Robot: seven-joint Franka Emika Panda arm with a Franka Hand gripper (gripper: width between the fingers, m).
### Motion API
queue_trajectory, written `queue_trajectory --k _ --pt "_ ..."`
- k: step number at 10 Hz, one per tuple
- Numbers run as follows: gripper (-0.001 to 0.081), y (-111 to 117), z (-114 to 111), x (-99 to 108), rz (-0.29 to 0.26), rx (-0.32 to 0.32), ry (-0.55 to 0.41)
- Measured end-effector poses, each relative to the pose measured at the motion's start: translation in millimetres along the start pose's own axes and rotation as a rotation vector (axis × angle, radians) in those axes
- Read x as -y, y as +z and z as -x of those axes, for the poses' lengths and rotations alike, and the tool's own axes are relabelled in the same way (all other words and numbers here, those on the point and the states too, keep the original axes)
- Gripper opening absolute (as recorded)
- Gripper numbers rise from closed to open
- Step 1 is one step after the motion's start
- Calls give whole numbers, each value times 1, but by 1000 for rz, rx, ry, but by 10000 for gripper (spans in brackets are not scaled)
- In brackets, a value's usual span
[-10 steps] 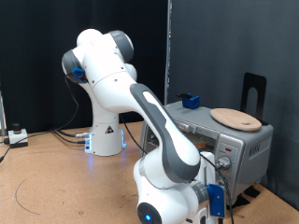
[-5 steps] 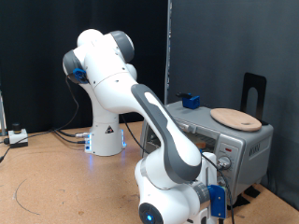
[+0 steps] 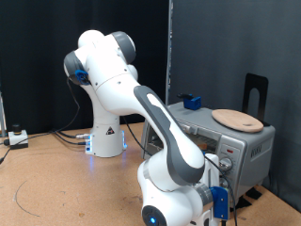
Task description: Make a piece of toast with the oven
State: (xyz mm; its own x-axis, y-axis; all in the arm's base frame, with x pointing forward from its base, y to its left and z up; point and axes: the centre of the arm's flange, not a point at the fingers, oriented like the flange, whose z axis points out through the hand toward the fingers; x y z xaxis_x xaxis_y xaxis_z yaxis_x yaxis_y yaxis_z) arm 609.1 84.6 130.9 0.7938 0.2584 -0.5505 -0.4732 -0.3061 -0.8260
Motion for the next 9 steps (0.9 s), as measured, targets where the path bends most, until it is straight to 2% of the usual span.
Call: queue_trajectory --k 1,2,3,9 --pt "411 0 0 0 1 -2 0" --pt "411 0 0 0 1 -2 0" --pt "324 0 0 0 0 -1 0" --pt "324 0 0 -1 -1 -1 1"
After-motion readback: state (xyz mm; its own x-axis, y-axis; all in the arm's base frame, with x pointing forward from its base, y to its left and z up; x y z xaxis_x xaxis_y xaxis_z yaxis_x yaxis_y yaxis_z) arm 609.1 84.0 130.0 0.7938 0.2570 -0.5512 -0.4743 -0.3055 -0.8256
